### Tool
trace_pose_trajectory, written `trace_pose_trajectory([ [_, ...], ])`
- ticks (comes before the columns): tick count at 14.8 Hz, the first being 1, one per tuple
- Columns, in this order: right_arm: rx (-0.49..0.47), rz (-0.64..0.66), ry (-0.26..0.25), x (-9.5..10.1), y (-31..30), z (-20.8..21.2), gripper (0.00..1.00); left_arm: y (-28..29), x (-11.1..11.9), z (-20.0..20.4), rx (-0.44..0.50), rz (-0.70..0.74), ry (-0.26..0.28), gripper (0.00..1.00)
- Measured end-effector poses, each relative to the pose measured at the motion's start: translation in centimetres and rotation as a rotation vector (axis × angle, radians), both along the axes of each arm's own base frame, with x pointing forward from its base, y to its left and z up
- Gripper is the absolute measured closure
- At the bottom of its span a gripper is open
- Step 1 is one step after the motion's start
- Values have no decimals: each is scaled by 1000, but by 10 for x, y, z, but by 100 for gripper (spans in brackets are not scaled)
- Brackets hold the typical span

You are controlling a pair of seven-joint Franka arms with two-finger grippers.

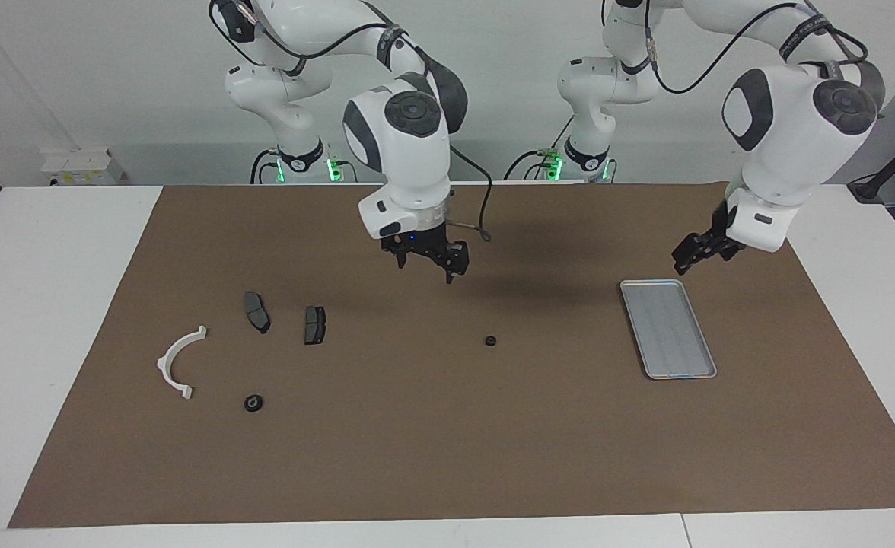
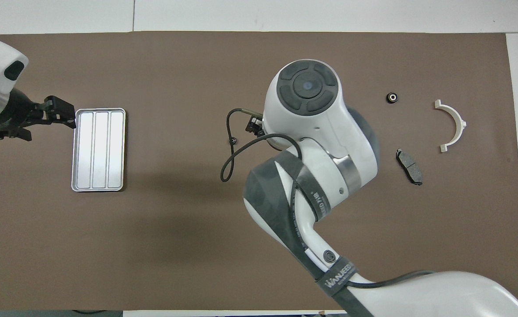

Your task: Place bearing gear from tray to pile

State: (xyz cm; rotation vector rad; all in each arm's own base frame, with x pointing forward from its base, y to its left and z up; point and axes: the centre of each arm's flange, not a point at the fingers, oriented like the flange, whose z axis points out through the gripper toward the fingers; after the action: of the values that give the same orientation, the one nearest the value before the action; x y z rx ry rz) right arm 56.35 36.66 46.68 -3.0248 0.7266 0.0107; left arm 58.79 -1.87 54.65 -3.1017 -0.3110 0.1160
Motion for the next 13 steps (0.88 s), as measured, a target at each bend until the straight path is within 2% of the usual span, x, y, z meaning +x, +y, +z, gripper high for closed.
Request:
trace_pose_trajectory([
  [4, 6, -51, 4, -11, 45, -48, 0, 16, -17, 23, -6, -12, 2, 0],
  [7, -44, -66, -14, -16, 76, -117, 0, 12, -21, 21, -6, -22, 31, 0],
  [9, -47, -67, -11, -13, 81, -150, 0, 8, -27, 31, -8, -30, 24, 0],
  [13, -41, -73, -26, -4, 79, -168, 0, 8, -42, 48, -10, -35, 22, 0],
])
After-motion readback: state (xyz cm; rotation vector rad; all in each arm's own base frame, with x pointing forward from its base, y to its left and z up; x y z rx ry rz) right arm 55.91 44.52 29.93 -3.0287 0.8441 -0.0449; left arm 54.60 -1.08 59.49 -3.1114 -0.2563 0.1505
